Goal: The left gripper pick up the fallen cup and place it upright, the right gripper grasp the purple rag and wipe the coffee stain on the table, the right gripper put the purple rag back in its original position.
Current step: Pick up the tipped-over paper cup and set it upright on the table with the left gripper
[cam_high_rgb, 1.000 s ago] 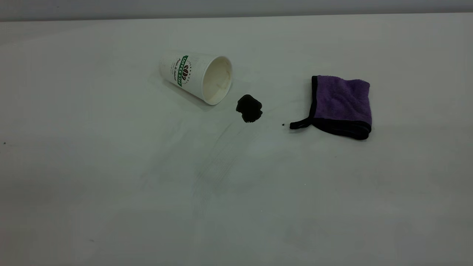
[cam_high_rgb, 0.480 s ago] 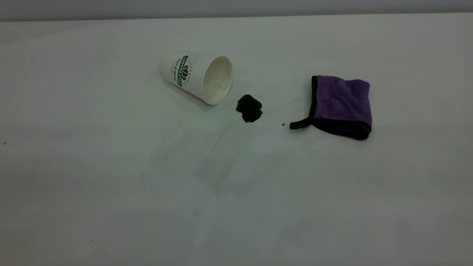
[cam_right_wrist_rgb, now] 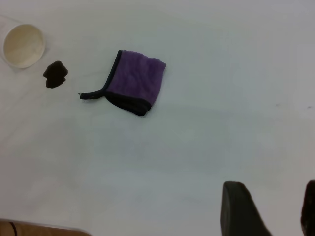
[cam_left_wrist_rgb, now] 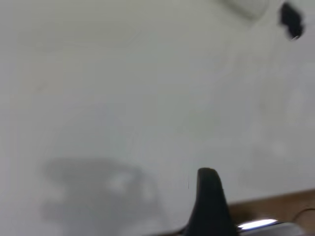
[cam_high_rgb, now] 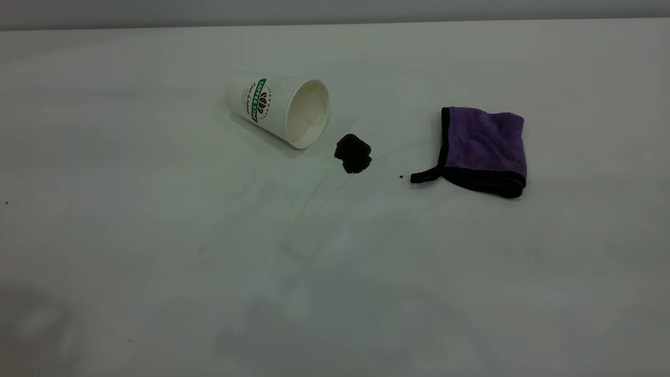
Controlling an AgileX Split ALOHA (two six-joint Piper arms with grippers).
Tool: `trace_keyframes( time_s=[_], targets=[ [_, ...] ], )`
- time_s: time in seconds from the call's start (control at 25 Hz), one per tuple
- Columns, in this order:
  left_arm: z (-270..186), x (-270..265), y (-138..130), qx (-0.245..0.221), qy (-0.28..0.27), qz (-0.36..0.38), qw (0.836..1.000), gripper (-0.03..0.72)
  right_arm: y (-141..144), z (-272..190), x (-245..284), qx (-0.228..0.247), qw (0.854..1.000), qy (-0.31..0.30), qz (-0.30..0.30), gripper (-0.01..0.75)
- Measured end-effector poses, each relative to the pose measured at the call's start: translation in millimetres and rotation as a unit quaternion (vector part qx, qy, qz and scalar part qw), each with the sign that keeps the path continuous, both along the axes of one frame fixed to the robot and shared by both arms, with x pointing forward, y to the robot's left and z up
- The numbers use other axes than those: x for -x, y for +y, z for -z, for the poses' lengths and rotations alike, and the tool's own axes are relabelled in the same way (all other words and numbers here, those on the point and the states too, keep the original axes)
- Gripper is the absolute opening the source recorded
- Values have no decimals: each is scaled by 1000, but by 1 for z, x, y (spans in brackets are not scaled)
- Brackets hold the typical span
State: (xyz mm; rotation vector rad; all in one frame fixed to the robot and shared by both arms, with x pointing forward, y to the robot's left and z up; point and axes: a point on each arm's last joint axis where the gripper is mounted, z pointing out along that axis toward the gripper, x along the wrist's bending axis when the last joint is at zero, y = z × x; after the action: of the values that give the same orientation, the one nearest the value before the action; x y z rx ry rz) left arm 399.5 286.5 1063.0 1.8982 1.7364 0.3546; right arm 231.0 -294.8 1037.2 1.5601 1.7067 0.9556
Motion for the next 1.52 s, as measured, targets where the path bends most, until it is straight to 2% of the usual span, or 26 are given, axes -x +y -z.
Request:
trace_keyframes(
  time_s=[0.2, 0.44, 0.56, 0.68, 0.8, 0.96, 1.28, 1.52],
  targets=[
    [22, -58, -15, 12, 31, 39, 999, 590, 0, 0, 0, 0, 1000, 0, 0, 345],
    [54, -114, -65, -1, 70, 112, 991, 590, 0, 0, 0, 0, 1000, 0, 0, 345],
    [73, -137, -97, -40, 102, 142, 984, 590, 0, 0, 0, 0, 1000, 0, 0, 345],
    [91, -158, -127, -106, 120, 154, 975, 590, 0, 0, 0, 0, 1000, 0, 0, 345],
    [106, -181, -154, -164, 104, 148, 970, 590, 0, 0, 0, 0, 1000, 0, 0, 345],
    [130, -205, -188, -210, 77, 141, 964, 590, 0, 0, 0, 0, 1000, 0, 0, 345],
    [171, -229, -241, -234, 32, 157, 959, 590, 0, 0, 0, 0, 1000, 0, 0, 345],
    [192, -233, -245, -250, 30, 135, 958, 590, 0, 0, 0, 0, 1000, 0, 0, 345]
  ],
)
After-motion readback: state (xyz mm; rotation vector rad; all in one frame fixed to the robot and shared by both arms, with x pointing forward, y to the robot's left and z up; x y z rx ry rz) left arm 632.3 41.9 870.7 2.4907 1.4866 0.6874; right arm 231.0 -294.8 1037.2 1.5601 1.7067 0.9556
